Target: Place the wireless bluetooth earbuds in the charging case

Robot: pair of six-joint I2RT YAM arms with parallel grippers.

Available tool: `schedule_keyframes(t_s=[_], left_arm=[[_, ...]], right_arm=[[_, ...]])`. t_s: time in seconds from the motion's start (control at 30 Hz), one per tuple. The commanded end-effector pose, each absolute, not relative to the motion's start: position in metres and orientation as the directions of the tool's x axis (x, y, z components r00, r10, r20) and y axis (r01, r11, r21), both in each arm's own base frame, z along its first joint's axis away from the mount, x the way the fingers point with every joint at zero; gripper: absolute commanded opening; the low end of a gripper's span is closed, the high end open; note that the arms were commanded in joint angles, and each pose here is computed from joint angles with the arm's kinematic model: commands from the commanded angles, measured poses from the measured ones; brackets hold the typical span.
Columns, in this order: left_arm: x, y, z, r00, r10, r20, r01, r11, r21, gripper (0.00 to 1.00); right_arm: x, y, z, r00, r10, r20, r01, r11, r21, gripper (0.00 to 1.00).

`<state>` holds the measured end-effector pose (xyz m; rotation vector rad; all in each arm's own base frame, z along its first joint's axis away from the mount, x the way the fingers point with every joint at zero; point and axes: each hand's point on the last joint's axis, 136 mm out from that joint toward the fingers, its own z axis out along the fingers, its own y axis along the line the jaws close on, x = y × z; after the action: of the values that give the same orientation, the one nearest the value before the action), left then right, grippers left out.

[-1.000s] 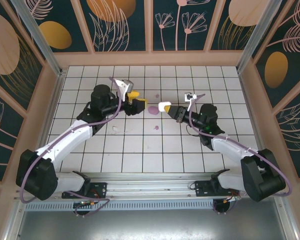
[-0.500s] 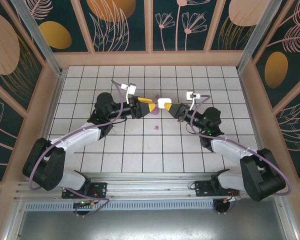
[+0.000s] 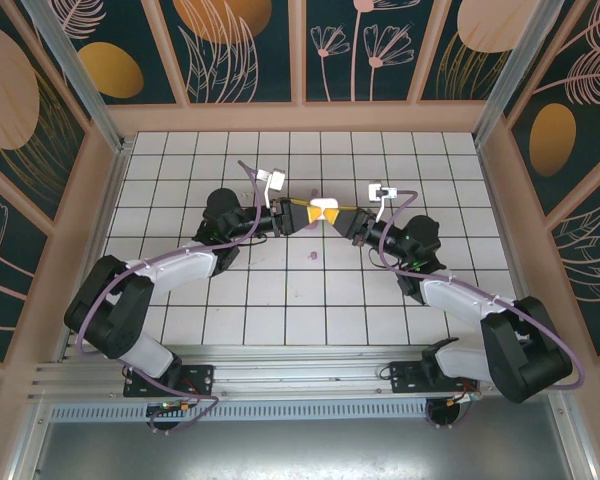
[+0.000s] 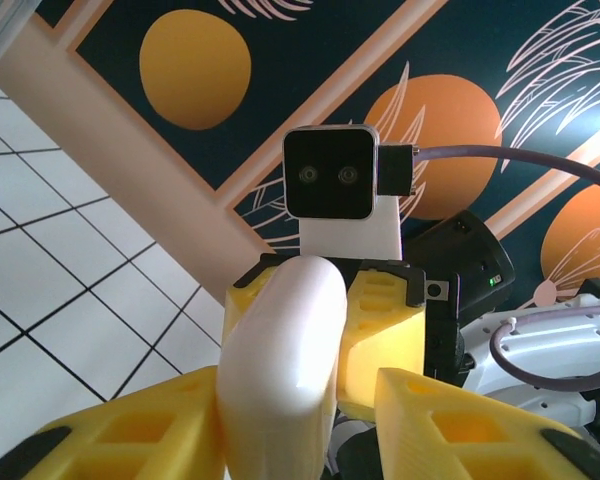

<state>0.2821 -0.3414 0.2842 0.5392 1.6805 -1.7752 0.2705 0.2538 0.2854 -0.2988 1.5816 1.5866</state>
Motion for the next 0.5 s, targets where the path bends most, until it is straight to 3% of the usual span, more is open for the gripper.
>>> schedule_keyframes(t_s=[0.0,0.23,0.47], left_arm=[[0.2739,-0.3444,0.3093,-0.675,-0.174,-0.717,0.735,-0.068,-0.675,0.39],[0.2751,-0.3465,0.3056,-0.684,-0.17,-0.71,0.727,-0.071,-0.683,0.29],[0.2713,-0.3513,0.3043,-0.695,-0.15,-0.703,0.718,-0.086,-0.691,0.3]], right_arm=[[0.2653,0.2539,0.3096,-0.556,0.412,-0.722,-0.746,0.137,0.652,0.04],[0.2636,0.2539,0.3136,-0.552,0.41,-0.726,-0.752,0.131,0.646,0.04],[0.2647,0.2532,0.314,-0.544,0.412,-0.731,-0.753,0.145,0.642,0.03]])
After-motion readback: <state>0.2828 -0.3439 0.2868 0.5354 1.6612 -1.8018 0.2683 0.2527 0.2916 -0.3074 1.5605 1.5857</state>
